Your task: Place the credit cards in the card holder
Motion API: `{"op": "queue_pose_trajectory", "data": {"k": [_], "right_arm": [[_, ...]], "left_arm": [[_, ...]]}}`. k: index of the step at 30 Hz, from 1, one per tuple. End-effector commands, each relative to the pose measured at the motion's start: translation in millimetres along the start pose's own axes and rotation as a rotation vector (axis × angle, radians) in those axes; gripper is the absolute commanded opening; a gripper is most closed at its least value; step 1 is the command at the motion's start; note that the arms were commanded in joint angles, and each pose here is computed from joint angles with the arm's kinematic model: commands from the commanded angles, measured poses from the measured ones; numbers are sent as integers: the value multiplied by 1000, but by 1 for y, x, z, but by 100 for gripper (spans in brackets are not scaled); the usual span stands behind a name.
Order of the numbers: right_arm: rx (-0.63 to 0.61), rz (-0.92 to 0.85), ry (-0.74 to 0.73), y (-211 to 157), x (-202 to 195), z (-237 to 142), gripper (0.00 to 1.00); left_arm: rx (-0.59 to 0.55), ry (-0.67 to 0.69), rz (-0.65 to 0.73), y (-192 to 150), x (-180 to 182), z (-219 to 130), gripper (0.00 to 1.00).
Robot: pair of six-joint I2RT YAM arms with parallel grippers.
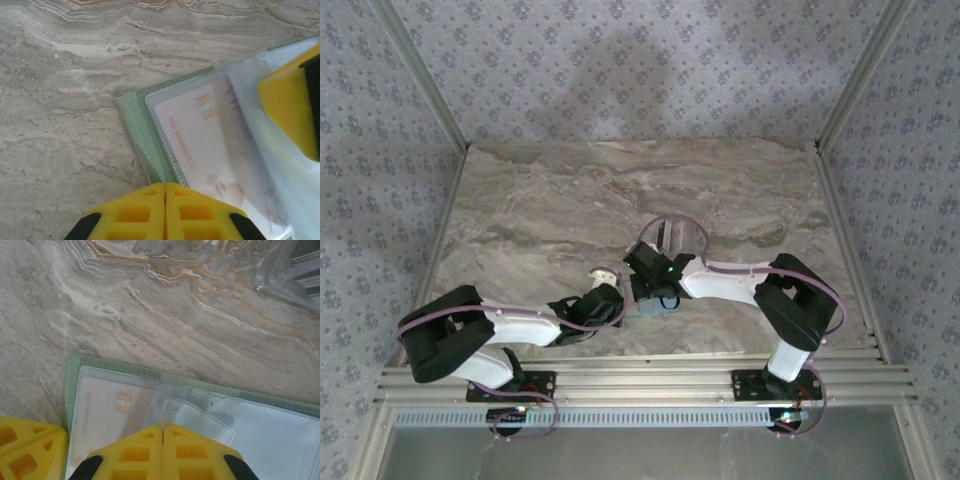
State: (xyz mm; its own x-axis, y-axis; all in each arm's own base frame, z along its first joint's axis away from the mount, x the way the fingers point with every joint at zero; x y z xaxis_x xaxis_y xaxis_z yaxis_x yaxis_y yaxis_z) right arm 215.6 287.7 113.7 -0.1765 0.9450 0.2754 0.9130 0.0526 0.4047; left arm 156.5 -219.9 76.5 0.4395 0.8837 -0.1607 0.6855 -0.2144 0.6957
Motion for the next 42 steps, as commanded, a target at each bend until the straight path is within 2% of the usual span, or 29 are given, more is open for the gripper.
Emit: {"op": "queue_pose_trajectory", "data": {"k": [1, 4, 9, 16, 26, 42], "right_arm": [[3, 15, 96, 3, 10, -9, 12], [-7, 17, 97, 4, 9, -13, 18], [14, 51, 179, 2, 13, -16, 27], [25, 55, 168, -1, 9, -13, 38], [36, 31, 205, -6, 11, -18, 63], [149, 81, 500, -5, 38, -13, 67]], "left_arm": [[116, -28, 18, -23, -1, 4, 7], [115, -24, 16, -24, -1, 4, 8], [112, -22, 12, -24, 0, 4, 8], [109, -26, 7, -22, -1, 3, 8], [113, -23, 8, -23, 0, 4, 9], [91, -89, -15, -19, 0, -3, 11]]}}
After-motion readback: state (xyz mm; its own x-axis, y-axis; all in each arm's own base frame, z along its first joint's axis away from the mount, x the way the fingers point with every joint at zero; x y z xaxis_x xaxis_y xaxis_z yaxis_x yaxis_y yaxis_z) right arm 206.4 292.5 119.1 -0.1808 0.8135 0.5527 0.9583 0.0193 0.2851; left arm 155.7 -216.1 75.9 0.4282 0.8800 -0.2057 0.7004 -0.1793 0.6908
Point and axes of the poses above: each hand's point on the last joint's axis, 136 mm out from that joint toward the fingers, its own z axis out along the fingers, its own x axis along the line the jaws close on, y = z × x, the point moved 8 cm from there along -z, back along the fingers, and after that the axes turned 11 degrees about z, right-handed, at the moved point
